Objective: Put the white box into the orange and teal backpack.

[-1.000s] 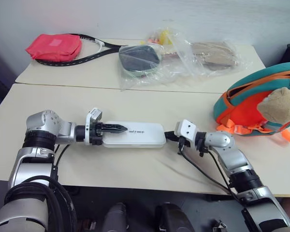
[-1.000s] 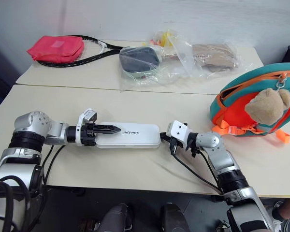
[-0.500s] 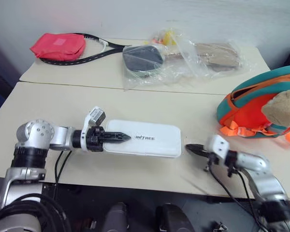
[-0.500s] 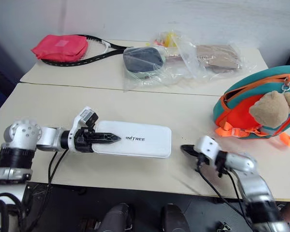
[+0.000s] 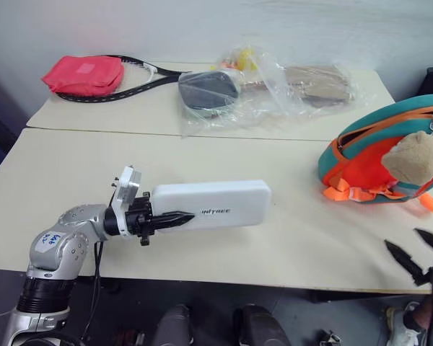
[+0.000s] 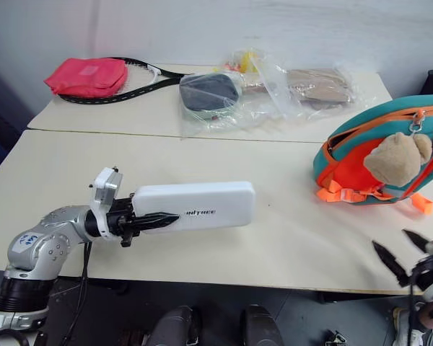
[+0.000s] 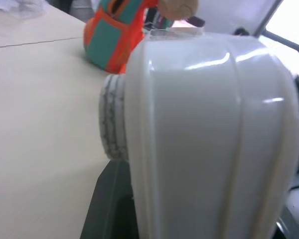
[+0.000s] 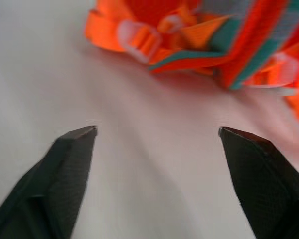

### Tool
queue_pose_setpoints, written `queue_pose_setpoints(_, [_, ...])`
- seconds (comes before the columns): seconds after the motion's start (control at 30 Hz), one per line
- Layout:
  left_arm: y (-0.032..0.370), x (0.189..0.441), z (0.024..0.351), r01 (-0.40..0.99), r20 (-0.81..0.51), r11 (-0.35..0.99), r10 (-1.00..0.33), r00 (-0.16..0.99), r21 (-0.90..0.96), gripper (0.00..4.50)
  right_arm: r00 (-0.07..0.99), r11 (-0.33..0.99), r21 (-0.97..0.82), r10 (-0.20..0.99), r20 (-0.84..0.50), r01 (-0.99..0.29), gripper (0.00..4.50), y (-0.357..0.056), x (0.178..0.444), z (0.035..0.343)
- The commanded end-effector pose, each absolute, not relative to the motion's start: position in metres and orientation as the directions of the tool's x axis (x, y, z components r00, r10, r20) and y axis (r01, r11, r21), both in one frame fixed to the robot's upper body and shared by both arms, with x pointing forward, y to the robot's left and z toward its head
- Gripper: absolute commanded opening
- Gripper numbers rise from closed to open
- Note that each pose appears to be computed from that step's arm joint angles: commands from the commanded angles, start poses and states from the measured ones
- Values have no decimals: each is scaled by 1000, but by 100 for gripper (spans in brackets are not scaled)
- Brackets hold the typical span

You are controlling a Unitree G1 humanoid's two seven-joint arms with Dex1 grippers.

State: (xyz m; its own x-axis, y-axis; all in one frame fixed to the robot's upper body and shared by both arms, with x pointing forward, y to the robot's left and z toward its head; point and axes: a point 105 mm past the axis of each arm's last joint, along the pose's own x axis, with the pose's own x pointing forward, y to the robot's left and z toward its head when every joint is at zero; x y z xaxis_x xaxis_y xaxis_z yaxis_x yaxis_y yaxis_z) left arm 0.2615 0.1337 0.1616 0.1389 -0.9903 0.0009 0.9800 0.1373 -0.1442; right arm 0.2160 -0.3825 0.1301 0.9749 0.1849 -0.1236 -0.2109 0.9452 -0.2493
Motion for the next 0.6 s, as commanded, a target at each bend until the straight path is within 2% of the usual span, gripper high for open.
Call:
queue_pose_setpoints(0.03, [131,255,169,995,0,75,-997,75,-71,125,976,927,-307,192,-100,-213,448,-404,229,154])
queue_pose_setpoints(0.23, [135,251,166,995,-25,65,-998,63,-80,125,953,898,-326,252,-167,-294,448,-421,273,185])
queue_pose_setpoints(0.37, [141,249,167,991,-22,87,-996,86,-98,125,900,867,-252,389,-198,-430,448,-403,295,194])
queue_pose_setpoints(0.47, [142,245,167,988,-18,96,-995,94,-118,125,803,799,-148,536,-262,-582,448,-378,300,185])
queue_pose_setpoints(0.6, [146,246,168,983,-8,130,-991,130,-128,125,688,703,-55,673,-271,-710,448,-346,297,184])
